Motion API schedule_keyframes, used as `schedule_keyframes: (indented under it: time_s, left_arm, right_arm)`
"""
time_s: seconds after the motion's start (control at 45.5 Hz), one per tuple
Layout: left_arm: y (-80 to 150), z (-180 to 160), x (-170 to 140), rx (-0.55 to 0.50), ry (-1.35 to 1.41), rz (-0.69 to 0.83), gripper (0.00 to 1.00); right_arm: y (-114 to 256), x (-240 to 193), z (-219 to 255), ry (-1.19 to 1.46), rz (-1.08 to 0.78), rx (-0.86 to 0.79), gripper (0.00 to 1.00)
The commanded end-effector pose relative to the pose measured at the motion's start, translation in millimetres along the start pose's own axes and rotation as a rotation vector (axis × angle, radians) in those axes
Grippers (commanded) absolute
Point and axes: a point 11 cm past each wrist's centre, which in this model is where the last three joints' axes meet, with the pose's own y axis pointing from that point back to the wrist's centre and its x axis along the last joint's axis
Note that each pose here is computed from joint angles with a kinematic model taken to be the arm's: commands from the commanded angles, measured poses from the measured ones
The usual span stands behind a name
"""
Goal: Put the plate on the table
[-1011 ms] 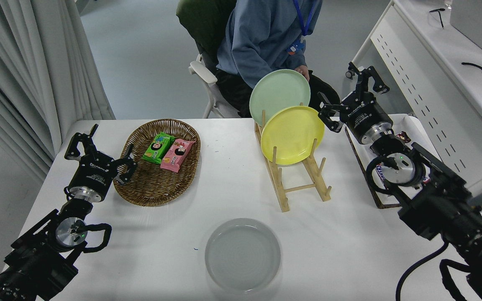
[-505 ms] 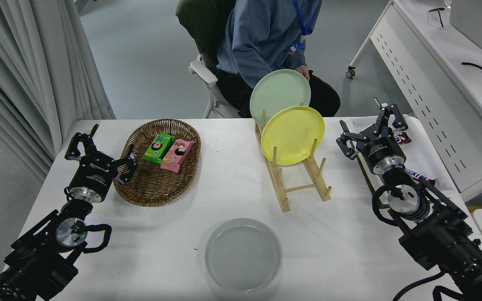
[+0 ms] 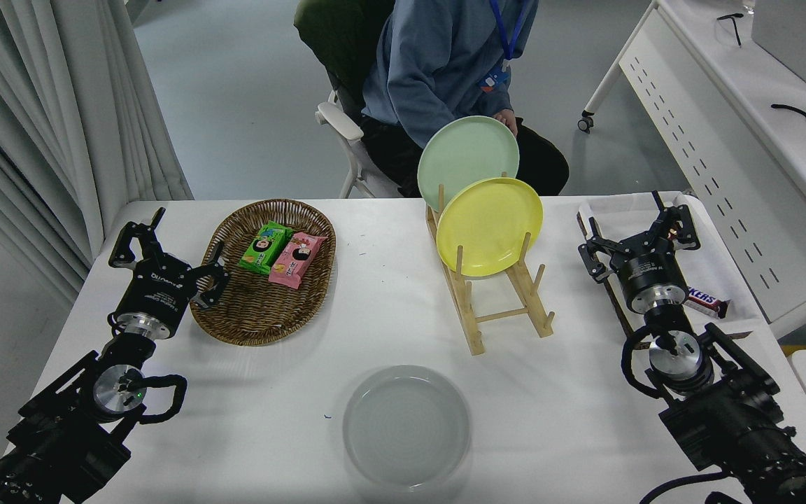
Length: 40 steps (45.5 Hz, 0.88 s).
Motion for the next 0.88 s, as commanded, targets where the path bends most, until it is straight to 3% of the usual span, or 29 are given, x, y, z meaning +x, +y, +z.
schedule_keyframes:
  time_s: [0.0, 0.857]
  left_arm:
    - [0, 0, 0, 0.000, 0.000, 0.001, 1.00]
    - [0, 0, 0, 0.000, 0.000, 0.001, 1.00]
  right_arm:
    - [2, -1, 9, 0.037, -0.013, -0.038, 1.00]
    - [-5, -4, 12, 0.143, -0.027, -0.103, 1.00]
